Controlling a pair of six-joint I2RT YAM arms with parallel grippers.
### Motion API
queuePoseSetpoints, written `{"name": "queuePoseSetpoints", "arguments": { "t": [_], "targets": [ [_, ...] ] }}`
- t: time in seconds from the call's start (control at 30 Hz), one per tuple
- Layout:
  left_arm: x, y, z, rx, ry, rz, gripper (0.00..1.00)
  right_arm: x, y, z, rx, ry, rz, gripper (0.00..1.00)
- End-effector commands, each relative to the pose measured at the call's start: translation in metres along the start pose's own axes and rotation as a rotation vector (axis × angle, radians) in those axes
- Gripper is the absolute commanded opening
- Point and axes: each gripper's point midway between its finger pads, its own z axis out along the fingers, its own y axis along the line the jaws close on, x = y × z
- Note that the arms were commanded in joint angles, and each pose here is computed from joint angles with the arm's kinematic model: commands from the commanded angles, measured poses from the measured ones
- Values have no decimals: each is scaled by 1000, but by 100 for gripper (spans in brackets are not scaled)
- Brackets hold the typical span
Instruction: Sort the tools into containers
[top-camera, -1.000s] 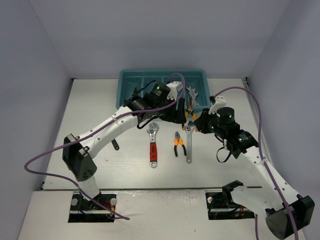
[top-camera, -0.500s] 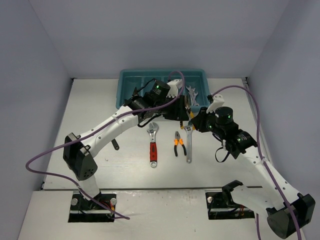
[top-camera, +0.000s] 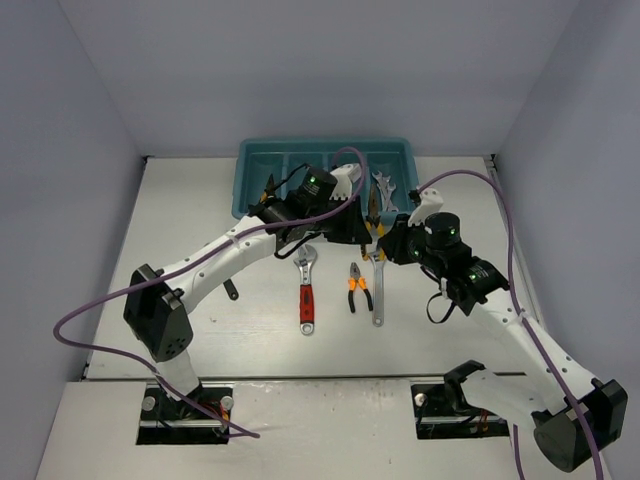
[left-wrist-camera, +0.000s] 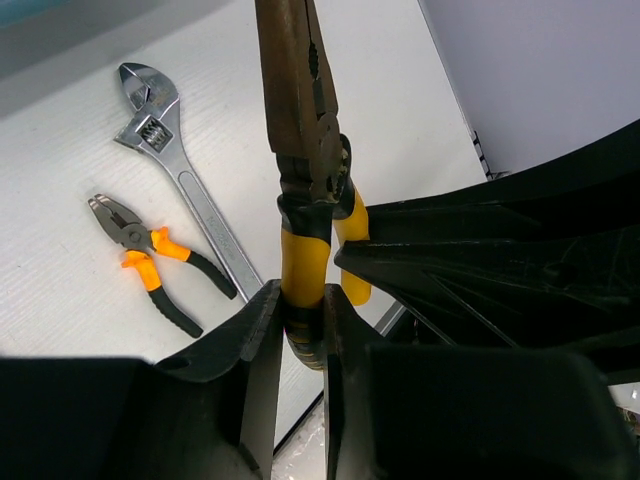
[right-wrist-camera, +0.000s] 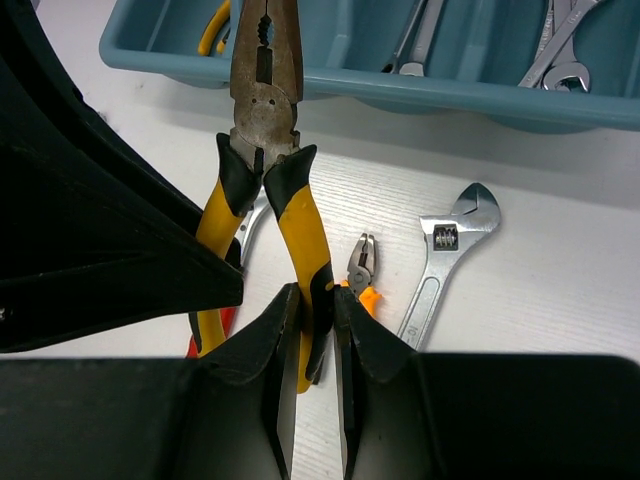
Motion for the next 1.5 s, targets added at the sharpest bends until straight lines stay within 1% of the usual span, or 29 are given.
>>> {"name": "queuePoseSetpoints", "arguments": {
  "t": [0.0, 0.1, 0.13, 0.2, 0.27, 0.33, 0.4, 0.47, 0.63, 0.7, 0.77, 0.8, 0.83, 0.9, 1.0, 1.1, 1.13, 1.23, 1.3, 1.37, 1.47],
  "targets": [
    [-35, -22, -32, 74, -155, 67, 0, -60, 40, -8, -140, -193, -1, 19],
    [-40, -9, -41, 37, -186, 76, 0, -60, 40, -8, -143, -191, -6, 47],
    [-43, -4, -42, 23, -196, 78, 0, -60, 40, -8, -142, -192, -7, 48],
    [-50, 10, -53, -22, -224, 87, 0, -60, 38, -8, -135, -194, -11, 60],
    [-54, 20, -57, -44, -236, 80, 0, -60, 37, -8, -127, -196, -12, 62],
    [-66, 40, -68, -81, -266, 61, 0, -61, 34, -9, -112, -205, -9, 64],
    [-82, 69, -83, -150, -307, 50, 0, -62, 31, -11, -96, -215, -7, 65],
    [-93, 99, -95, -231, -320, 44, 0, -60, 28, -11, -84, -212, -5, 65],
    [-140, 178, -130, -441, -367, 68, 0, -46, 21, -6, -59, -170, -4, 65],
    [-149, 212, -126, -501, -344, 59, 0, -42, 19, -4, -50, -156, -4, 65],
    [-160, 242, -127, -528, -333, 38, 0, -38, 17, -3, -43, -143, -7, 65],
    [-158, 264, -113, -540, -301, 11, 0, -36, 16, -2, -38, -135, -7, 65],
    [-171, 266, -116, -537, -322, 19, 0, -34, 14, -2, -30, -123, -10, 65],
    [-180, 283, -103, -523, -302, 11, 0, -31, 11, -2, -17, -109, -18, 65],
    [-176, 311, -73, -500, -242, 1, 0, -26, 9, -2, -9, -88, -22, 65],
    [-180, 327, -62, -499, -242, -10, 0, -19, 7, -3, -2, -59, -21, 65],
    [-180, 333, -61, -511, -242, -15, 5, -18, 6, -3, 3, -56, -19, 65],
    [-183, 341, -65, -558, -249, -3, 30, -16, 2, -5, 24, -51, -20, 66],
    [-187, 338, -76, -591, -267, 12, 46, -14, -1, -6, 37, -47, -24, 66],
    [-189, 326, -91, -612, -286, 24, 54, -14, -5, -4, 60, -44, -31, 66],
    [-184, 303, -107, -662, -298, 60, 57, -13, -13, 0, 104, -32, -36, 66]
  ]
}}
